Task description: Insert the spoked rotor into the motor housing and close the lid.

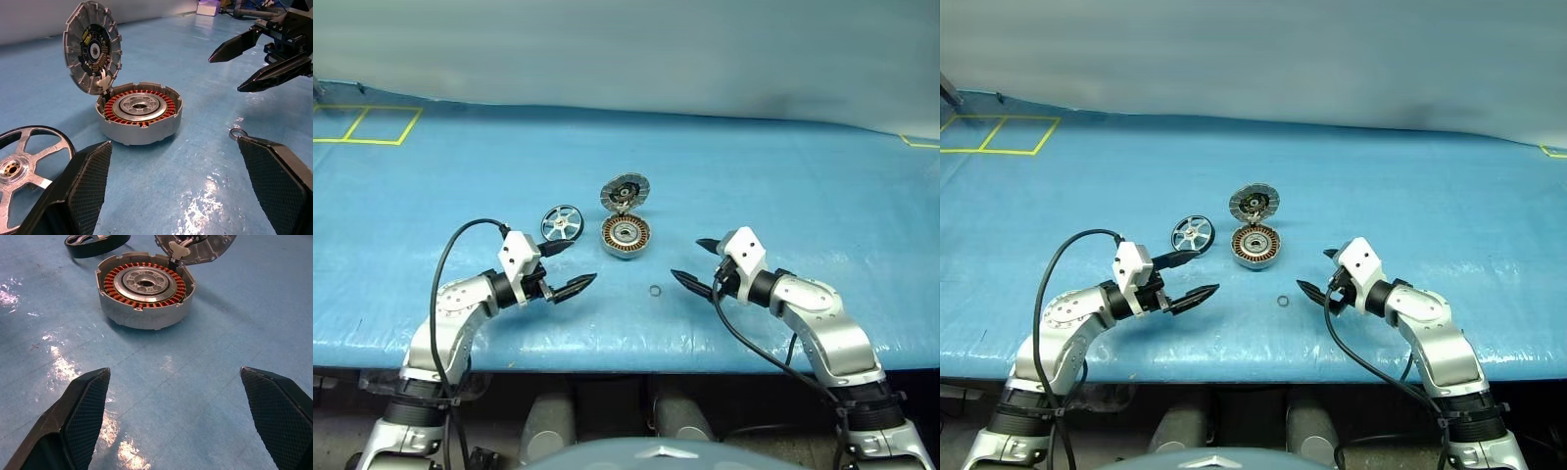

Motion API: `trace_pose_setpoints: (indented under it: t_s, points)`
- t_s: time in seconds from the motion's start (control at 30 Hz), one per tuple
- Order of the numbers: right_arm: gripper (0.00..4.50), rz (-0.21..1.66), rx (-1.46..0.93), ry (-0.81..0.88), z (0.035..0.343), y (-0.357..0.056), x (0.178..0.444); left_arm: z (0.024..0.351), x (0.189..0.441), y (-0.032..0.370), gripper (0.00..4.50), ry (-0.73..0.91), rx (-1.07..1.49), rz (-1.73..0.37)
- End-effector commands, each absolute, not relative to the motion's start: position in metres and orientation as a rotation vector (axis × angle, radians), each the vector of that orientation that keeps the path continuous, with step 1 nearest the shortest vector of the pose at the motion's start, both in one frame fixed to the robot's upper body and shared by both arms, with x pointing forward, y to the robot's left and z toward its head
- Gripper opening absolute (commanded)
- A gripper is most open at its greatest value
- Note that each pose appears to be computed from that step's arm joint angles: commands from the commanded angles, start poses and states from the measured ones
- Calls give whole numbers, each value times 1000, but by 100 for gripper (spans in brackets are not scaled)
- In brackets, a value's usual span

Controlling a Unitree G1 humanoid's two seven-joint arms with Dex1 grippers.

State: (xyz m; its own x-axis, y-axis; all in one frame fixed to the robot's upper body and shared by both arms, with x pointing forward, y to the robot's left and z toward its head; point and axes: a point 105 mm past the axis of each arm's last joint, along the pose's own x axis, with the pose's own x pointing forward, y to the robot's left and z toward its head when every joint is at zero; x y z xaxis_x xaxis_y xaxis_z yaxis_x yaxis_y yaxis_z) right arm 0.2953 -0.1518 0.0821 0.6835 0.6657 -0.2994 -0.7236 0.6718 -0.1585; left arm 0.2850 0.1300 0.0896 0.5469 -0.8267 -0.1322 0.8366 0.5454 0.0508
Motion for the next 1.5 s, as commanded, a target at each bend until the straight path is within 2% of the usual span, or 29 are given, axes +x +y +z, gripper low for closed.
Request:
trace_pose_setpoints:
  t_s: [0.03, 1.13, 1.33, 1.5]
  points:
    - [448, 808, -278, 176, 95, -147, 298, 98, 287, 129, 450, 59, 130, -996]
    - [448, 855, -350, 209, 93, -141, 303, 99, 287, 131, 450, 46, 151, -975]
    - [448, 932, -497, 256, 94, -139, 304, 98, 286, 131, 450, 42, 147, -969]
    - [448, 1078, -745, 304, 103, -126, 314, 92, 285, 134, 450, 63, 167, -957]
